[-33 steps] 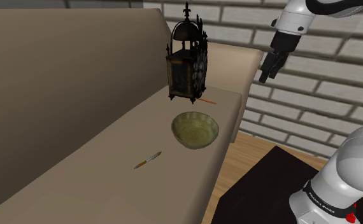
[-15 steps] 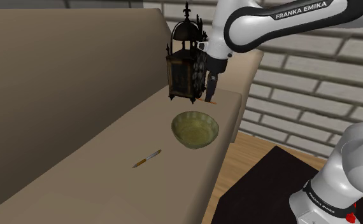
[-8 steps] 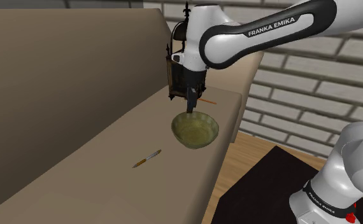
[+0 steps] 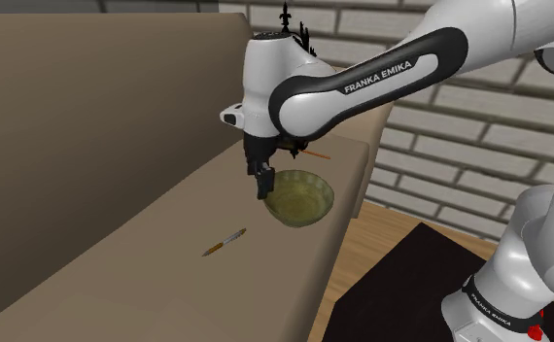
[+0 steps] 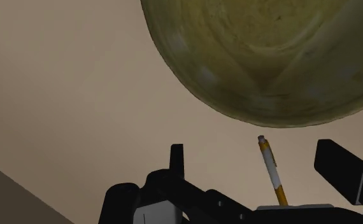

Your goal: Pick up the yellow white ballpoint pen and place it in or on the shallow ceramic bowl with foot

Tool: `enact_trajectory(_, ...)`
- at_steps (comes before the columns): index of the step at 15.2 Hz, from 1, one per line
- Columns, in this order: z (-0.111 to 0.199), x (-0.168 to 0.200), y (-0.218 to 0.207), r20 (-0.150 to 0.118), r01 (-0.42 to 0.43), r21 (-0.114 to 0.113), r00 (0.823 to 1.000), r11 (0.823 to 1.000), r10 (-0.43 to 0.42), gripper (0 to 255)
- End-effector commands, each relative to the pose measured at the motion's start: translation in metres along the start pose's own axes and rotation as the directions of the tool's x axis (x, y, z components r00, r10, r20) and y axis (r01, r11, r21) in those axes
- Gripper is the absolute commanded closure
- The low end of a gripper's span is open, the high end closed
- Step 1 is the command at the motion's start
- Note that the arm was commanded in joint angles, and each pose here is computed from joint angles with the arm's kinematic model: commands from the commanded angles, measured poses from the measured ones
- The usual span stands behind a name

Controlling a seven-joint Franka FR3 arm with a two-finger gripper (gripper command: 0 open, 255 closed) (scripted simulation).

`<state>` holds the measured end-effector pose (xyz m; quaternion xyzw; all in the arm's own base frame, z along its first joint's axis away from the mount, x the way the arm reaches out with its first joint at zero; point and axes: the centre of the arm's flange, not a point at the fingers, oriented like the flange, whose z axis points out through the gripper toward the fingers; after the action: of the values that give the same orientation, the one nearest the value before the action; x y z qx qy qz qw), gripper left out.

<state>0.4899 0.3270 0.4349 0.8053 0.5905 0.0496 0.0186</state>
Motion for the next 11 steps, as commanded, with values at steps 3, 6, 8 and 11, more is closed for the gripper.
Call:
enact_trajectory(3,0.024,0.042,-0.027,-0.001,0.148,-0.008,0.989,0.989,-0.148,0)
enact_trajectory(6,0.041,0.070,-0.049,0.001,0.255,-0.014,0.967,0.967,-0.255,0)
enact_trajectory(8,0.053,0.087,-0.066,0.002,0.325,-0.018,0.946,0.946,-0.325,0)
enact_trajectory(11,0.067,0.092,-0.071,0.002,0.345,-0.019,0.939,0.939,-0.345,0)
